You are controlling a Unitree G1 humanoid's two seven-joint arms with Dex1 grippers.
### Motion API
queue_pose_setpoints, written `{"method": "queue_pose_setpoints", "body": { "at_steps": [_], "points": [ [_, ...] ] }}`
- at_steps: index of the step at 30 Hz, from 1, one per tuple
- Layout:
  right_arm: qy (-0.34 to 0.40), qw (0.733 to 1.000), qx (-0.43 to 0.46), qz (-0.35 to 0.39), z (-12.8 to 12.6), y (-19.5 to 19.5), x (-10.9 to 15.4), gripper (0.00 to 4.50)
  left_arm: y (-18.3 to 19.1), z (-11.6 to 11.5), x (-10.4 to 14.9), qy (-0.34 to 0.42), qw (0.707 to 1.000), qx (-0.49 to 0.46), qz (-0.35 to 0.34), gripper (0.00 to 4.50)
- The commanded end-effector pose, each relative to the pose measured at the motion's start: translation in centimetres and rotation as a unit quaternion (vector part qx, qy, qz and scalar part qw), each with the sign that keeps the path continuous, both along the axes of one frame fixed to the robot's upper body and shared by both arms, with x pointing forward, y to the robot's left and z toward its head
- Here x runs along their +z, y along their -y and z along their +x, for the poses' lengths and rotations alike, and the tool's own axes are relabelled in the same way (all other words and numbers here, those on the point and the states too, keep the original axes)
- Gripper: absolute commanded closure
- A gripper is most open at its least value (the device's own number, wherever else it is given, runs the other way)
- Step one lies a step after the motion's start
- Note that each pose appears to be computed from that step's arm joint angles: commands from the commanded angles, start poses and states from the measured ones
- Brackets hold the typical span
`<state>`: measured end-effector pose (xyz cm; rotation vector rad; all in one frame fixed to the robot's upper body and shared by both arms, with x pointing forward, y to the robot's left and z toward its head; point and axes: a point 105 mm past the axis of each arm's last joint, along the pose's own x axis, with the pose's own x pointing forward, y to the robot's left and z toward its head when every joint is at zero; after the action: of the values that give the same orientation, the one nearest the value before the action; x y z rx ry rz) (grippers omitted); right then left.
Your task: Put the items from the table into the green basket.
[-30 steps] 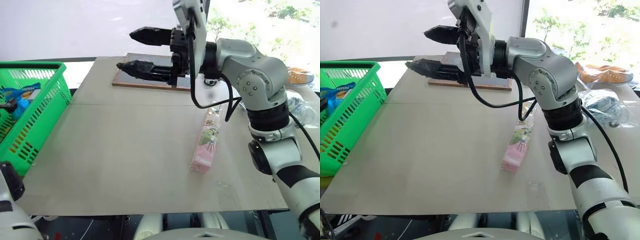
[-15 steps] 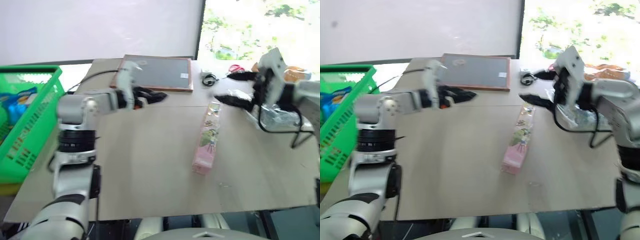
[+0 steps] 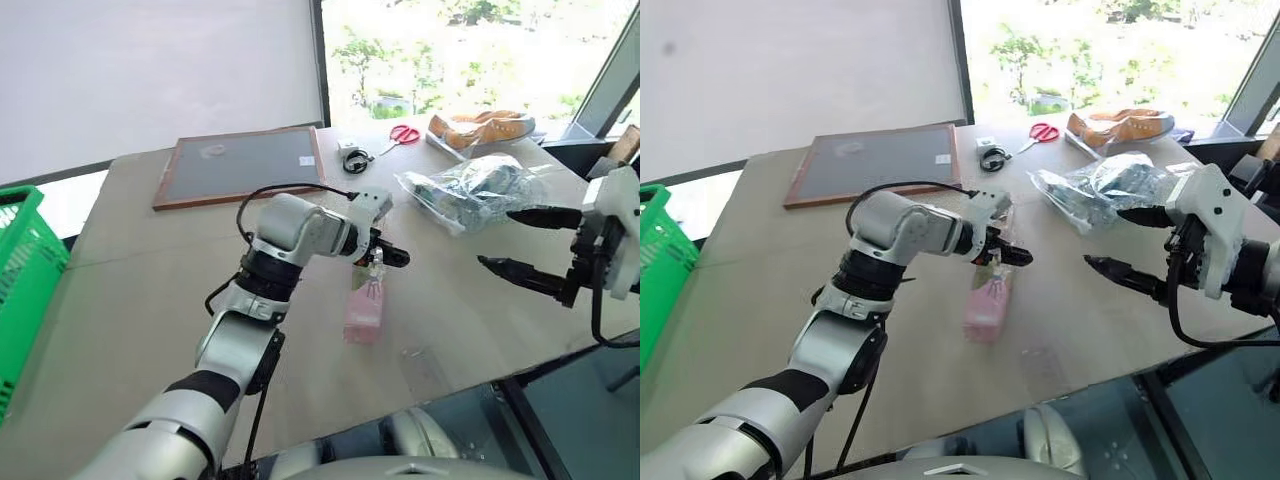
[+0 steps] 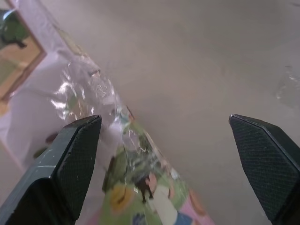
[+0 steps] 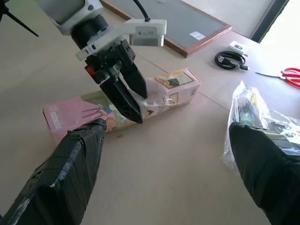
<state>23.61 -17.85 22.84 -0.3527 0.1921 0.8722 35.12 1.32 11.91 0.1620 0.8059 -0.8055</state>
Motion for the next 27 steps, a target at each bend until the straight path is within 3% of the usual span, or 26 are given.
{"method": "queue_pose_setpoints", "body": {
  "at_steps": [1,12,22,27],
  "points": [
    [0.024,1.0,-0.005,0.003,-0.6,-0.2,1.0,0.0,-0.5,0.5,-0.1,0.04,0.998,0.005,0.055,0.02],
    [0.011,0.999,0.03,0.018,-1.8,-1.3,0.9,0.0,-2.3,0.6,4.1,0.097,0.993,0.039,0.049,0.02],
    [-0.005,0.999,0.026,-0.02,-1.8,-0.1,0.3,0.0,-3.2,0.1,-0.6,0.053,0.993,0.062,0.087,0.02],
    [0.0,0.999,0.031,-0.018,-1.6,-0.3,0.4,0.0,-3.0,0.5,-0.7,0.055,0.992,0.077,0.082,0.02]
  ]
}}
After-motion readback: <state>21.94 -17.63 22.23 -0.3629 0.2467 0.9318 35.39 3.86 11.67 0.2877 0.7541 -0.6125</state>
